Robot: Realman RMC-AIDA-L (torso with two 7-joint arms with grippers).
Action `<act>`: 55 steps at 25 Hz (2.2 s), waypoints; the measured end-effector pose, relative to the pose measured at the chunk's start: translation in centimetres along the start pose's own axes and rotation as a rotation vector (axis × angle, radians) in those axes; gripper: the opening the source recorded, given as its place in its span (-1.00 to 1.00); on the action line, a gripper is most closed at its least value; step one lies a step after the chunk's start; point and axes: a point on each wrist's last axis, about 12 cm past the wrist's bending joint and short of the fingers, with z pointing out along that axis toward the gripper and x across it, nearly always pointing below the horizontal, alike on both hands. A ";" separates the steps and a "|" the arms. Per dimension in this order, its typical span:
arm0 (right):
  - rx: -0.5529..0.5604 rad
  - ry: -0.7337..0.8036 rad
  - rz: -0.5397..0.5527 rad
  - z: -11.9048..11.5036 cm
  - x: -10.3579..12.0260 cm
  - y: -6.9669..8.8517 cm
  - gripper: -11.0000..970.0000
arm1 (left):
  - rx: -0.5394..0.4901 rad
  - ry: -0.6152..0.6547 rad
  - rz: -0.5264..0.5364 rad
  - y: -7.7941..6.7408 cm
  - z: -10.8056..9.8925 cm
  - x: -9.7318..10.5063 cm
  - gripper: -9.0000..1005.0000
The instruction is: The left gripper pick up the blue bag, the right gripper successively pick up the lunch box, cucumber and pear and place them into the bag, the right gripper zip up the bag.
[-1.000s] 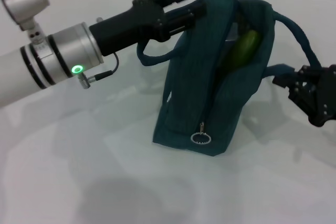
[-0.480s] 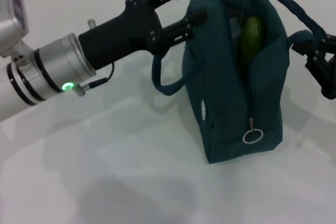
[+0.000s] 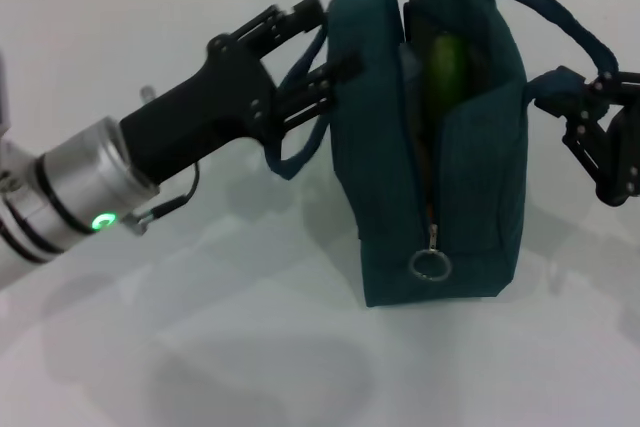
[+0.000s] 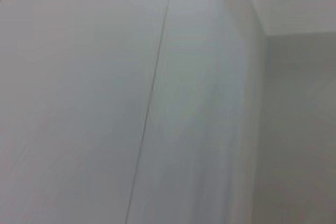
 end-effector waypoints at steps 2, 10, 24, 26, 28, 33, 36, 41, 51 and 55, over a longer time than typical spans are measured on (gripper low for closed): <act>0.001 0.000 -0.006 0.1 0.0 -0.1 -0.82 | -0.001 -0.005 -0.008 -0.5 -0.8 0.2 0.42; -0.037 0.050 0.005 1.6 0.9 0.1 -0.82 | -0.021 -0.052 0.011 -2.6 -4.0 0.7 0.41; 0.050 -0.051 0.018 4.5 1.1 -0.5 -0.83 | -0.029 0.021 0.049 -0.8 -5.1 -0.5 0.39; 0.055 -0.056 0.036 4.6 1.1 -0.6 -0.83 | -0.025 0.021 0.052 -0.7 -5.2 -0.8 0.39; 0.057 -0.053 0.070 4.5 1.2 -0.5 -0.83 | -0.021 0.022 0.055 -0.6 -5.2 -1.1 0.38; 0.049 -0.013 0.176 3.1 1.8 0.5 -0.82 | 0.003 0.027 0.072 -0.2 -4.6 -1.4 0.37; 0.052 0.015 0.228 2.0 2.2 1.4 -0.82 | 0.047 0.049 0.085 0.0 -3.8 -1.6 0.37; 0.007 0.066 0.330 1.3 2.7 2.3 -0.72 | 0.107 0.062 0.115 0.1 -2.5 -1.9 0.36; 0.009 0.106 0.301 -1.6 2.1 1.9 -0.04 | 0.119 0.044 0.159 0.1 -0.3 -1.6 0.33; 0.112 0.063 0.260 -3.6 1.3 1.2 0.20 | 0.127 0.042 0.169 0.2 0.7 -1.5 0.33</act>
